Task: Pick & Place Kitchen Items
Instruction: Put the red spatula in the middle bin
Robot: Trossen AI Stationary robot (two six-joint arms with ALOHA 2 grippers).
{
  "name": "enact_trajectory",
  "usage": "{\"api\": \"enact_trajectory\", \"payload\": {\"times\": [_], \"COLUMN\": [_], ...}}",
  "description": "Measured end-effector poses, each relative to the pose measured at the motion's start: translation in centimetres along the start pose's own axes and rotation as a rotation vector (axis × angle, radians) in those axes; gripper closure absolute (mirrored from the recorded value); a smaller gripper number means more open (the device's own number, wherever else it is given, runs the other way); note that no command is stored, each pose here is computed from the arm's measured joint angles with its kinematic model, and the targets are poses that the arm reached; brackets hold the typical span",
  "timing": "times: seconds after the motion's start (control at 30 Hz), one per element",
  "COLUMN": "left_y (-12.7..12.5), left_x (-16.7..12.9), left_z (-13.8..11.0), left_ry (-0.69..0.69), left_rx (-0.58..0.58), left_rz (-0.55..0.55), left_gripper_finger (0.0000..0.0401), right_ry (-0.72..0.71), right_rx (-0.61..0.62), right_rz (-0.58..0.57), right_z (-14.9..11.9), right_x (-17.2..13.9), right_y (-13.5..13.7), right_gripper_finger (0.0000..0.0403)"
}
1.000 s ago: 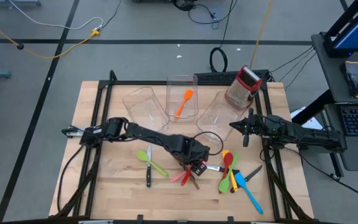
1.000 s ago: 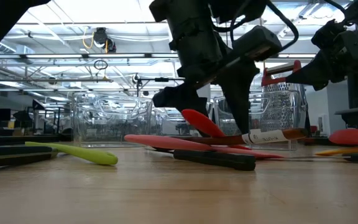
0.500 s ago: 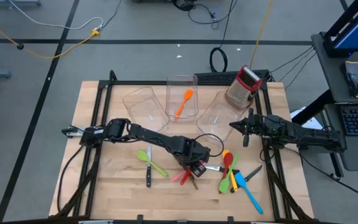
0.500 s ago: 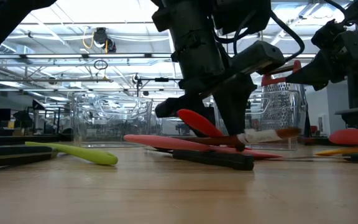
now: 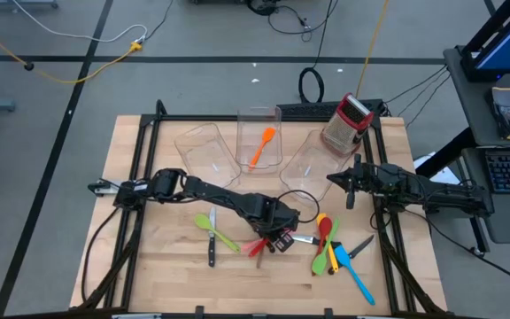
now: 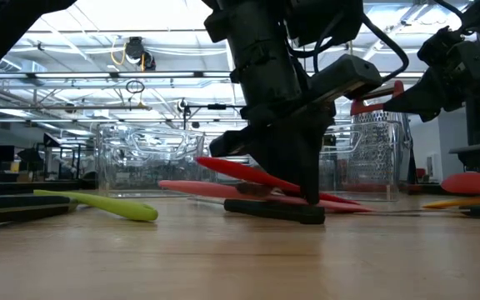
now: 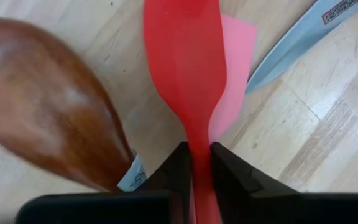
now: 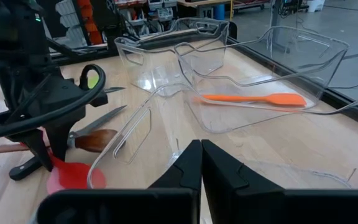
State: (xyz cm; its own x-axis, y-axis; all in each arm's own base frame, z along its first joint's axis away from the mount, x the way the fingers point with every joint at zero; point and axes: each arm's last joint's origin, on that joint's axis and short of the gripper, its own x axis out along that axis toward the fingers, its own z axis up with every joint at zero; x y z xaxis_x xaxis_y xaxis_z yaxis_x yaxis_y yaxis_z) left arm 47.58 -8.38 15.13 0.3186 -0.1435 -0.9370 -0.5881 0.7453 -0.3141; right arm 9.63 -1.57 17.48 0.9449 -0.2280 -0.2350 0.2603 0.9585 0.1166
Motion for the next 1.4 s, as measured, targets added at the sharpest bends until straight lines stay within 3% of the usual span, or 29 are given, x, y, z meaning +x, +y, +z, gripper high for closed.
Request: {"api": "enact_trajectory", "payload": {"times": [1.03, 1.23, 1.4], "left_y": [-0.3, -0.5, -0.9], "left_x": [-1.5, -4.8, -9.6], "left_z": [0.7, 1.1, 1.1], "left_ry": [-0.052, -0.092, -0.173], "left_rx": [-0.037, -0.065, -0.091], "left_rz": [-0.042, -0.087, -0.136], "left_gripper_finger": [0.0361, 0.0362, 0.0362], "right_ry": [0.000, 0.002, 0.001], "right_rx": [0.000, 0.000, 0.000], "right_rz": [0.000, 0.001, 0.001], "right_z": [0.0, 0.0, 0.0], "right_x": [0.0, 0.0, 0.0], "right_y": [0.0, 0.0, 0.0], "right_gripper_finger": [0.0399, 0.0399, 0.0399]}}
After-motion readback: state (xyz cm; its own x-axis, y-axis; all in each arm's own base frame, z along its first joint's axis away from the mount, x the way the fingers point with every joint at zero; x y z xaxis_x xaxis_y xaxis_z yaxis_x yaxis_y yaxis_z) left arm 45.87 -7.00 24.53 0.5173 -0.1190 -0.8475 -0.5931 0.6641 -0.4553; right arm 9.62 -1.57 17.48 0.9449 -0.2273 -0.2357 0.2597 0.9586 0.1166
